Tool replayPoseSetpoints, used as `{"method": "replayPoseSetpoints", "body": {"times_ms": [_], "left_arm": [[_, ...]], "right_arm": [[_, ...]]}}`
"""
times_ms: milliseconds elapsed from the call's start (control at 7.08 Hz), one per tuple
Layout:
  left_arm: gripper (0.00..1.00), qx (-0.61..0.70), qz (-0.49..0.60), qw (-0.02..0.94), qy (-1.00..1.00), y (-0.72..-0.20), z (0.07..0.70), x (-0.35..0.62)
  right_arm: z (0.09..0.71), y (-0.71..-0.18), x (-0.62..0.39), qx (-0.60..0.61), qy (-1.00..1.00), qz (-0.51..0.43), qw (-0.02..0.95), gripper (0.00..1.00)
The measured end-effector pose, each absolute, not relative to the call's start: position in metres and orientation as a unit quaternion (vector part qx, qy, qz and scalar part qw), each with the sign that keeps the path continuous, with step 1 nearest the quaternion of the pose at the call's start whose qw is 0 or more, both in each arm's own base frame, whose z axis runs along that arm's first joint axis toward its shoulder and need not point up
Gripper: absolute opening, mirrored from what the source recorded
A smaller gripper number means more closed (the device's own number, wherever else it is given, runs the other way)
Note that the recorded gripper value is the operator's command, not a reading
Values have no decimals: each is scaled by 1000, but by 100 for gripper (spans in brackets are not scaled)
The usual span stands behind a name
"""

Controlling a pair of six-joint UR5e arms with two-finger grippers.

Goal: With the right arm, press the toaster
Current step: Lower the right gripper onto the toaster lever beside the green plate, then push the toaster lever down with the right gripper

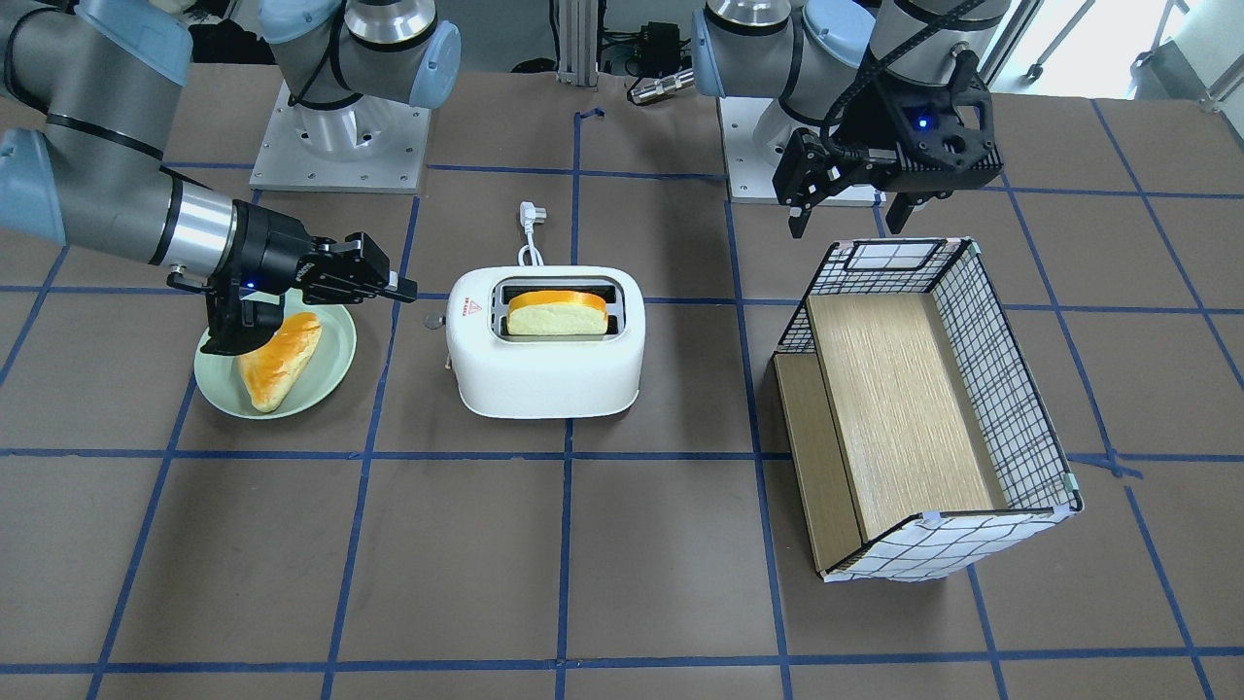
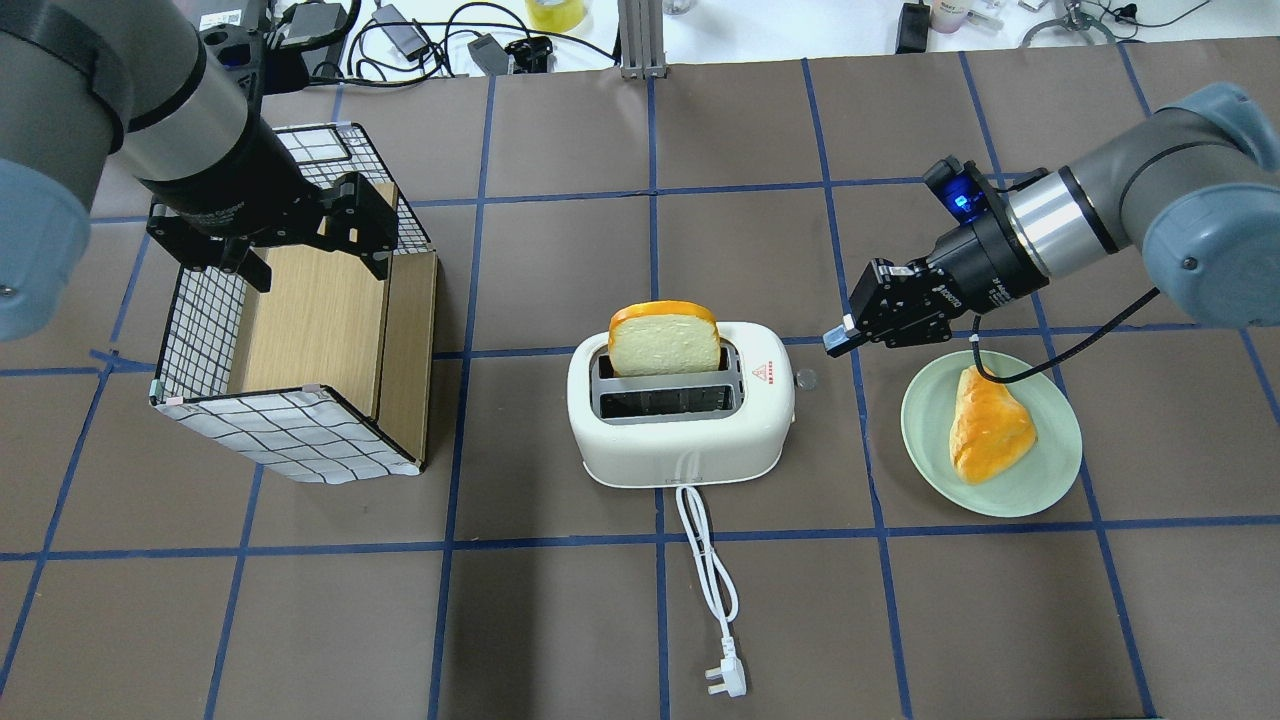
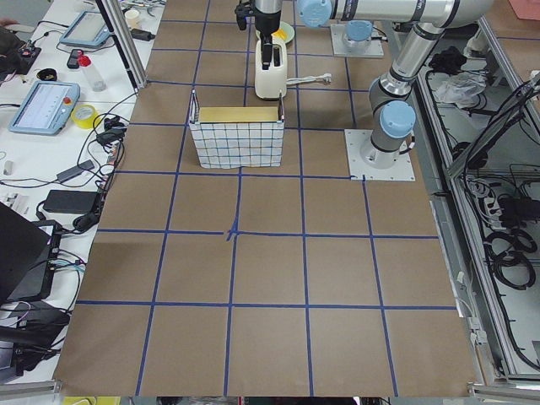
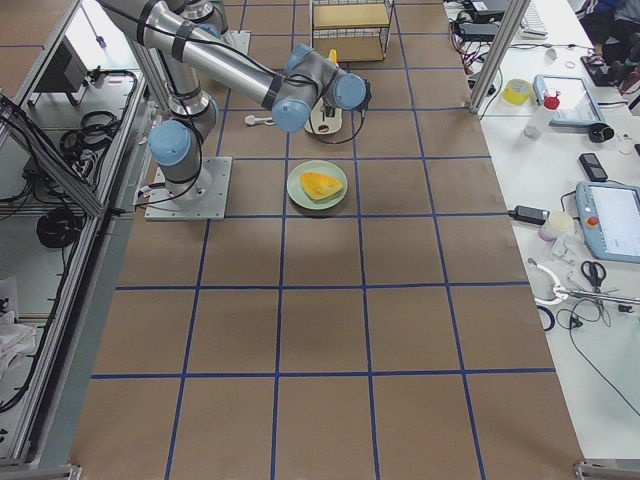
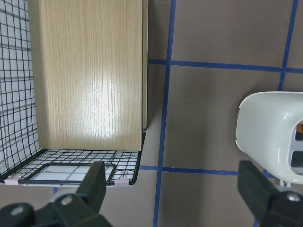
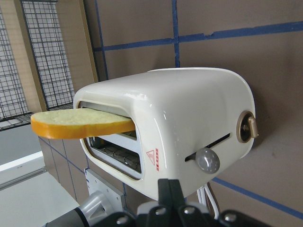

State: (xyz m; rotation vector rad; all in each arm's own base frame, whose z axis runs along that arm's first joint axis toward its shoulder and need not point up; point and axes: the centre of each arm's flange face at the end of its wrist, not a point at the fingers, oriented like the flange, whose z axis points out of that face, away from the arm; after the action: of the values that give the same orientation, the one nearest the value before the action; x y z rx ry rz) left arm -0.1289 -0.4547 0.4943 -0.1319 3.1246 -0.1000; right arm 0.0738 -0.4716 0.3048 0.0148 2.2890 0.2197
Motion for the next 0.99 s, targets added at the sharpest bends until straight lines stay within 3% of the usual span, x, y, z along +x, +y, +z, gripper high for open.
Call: {"method": "replayPoseSetpoints", "body": {"times_ms": [988], "left_arm": [[100, -42, -32, 7, 999, -455, 494, -129]], "right_arm": [[260, -465, 77, 8, 906, 93, 413, 0]]}}
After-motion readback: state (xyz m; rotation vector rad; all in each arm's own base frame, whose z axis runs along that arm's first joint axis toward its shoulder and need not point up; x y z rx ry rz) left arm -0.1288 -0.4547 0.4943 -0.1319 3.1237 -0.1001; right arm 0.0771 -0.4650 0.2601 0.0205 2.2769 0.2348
